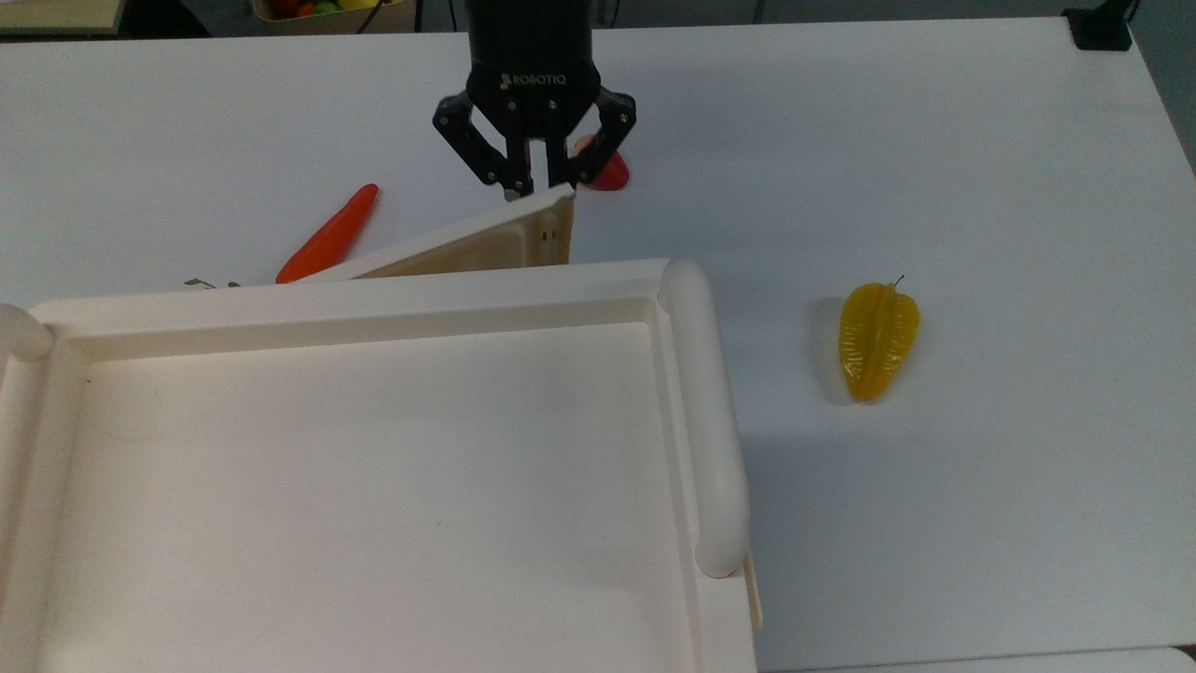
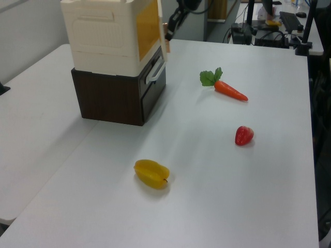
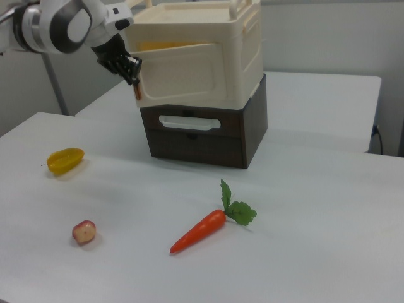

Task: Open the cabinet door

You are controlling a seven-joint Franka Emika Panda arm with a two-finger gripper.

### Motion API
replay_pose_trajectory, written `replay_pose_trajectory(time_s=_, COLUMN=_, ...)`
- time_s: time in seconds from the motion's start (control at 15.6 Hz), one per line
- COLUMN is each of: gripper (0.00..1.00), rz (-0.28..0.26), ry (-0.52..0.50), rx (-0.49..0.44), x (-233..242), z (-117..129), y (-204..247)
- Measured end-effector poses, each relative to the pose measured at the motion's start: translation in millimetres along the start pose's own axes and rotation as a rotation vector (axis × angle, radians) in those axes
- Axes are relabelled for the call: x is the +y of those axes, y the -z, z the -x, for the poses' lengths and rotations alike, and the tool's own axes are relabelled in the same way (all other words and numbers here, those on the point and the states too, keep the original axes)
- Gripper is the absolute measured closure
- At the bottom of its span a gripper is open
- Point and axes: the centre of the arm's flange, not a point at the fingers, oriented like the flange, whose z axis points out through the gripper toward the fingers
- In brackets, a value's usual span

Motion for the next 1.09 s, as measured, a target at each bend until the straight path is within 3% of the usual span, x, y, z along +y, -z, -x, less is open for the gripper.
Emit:
replay_pose_trajectory(time_s=0.19, gripper=0.82, rz=0.025, ry=-0.053, rx=-0.178, x=39, z=22, y=14)
replay_pose_trajectory(time_s=0.26, gripper=0.77, rz=0.035, ry=-0.076, rx=-0.224, x=55, z=28, y=15)
replay_pose_trajectory(time_s=0.58, gripper=0.26, rz=0.108, ry=-0.146, rx=-0.398, x=113, z=55, y=27)
replay_pose_trajectory(time_s=0.77, gripper=0.0, rz=0.124, ry=-0.175, rx=-0.449, x=132, z=67, y=42)
replay_pose_trajectory(time_s=1.09, gripper=0.0, rz=0.119, ry=-0.201, rx=-0.496, x=145, z=82, y=57)
